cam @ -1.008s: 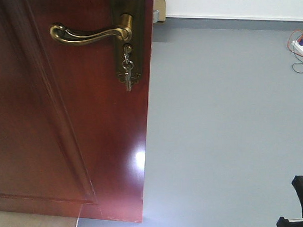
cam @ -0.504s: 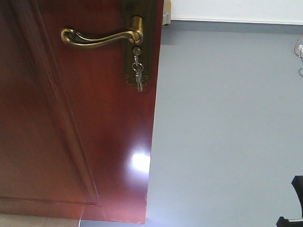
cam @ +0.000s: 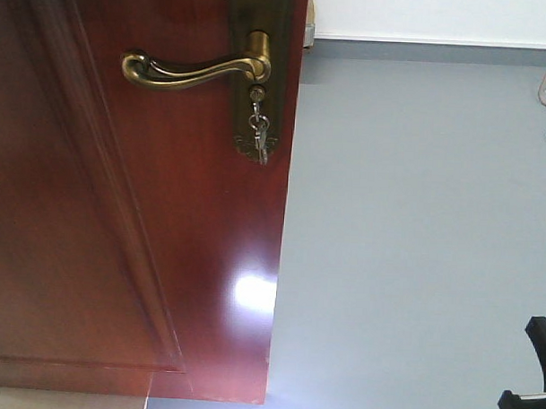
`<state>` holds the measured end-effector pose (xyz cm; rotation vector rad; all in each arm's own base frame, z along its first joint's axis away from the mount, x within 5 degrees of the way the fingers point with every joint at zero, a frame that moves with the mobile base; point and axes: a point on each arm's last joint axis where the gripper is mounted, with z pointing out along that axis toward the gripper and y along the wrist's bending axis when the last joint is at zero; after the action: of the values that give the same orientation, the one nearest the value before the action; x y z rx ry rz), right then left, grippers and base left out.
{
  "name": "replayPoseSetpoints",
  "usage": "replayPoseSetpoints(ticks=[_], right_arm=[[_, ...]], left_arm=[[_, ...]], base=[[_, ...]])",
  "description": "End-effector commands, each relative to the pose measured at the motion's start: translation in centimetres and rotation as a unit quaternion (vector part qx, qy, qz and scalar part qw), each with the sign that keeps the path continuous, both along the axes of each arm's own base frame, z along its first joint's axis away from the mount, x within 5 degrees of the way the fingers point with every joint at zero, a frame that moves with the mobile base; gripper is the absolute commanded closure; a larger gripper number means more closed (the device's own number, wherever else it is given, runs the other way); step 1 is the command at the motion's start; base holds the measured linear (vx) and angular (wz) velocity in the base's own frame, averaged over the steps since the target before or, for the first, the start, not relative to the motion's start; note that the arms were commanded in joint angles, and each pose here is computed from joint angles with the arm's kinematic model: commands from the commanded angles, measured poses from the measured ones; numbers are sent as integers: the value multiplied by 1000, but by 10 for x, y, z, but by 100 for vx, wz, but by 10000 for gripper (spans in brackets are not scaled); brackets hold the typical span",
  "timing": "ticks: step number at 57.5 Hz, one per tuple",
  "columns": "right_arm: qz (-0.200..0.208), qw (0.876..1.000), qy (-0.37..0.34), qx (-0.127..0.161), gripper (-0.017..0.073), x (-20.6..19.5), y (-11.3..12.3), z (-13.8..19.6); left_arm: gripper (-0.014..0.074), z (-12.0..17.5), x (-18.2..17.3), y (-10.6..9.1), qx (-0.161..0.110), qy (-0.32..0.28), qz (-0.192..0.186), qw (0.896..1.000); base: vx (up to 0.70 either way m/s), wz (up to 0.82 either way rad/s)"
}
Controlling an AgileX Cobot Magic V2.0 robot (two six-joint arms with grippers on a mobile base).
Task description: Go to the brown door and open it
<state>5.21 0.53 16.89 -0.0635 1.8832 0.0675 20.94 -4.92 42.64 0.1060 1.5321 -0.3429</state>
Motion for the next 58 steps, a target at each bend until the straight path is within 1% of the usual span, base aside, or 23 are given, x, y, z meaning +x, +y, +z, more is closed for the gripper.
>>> replayPoseSetpoints(ticks=[1,58], right_arm=[[-2,999,-40,-5,559,2,-1,6],[-3,999,-42,-5,559,2,-1,6]], left_arm=[[597,15,-5,3,-12,-27,13,999],[597,15,-5,3,-12,-27,13,999]], base=[[1,1],[0,0]])
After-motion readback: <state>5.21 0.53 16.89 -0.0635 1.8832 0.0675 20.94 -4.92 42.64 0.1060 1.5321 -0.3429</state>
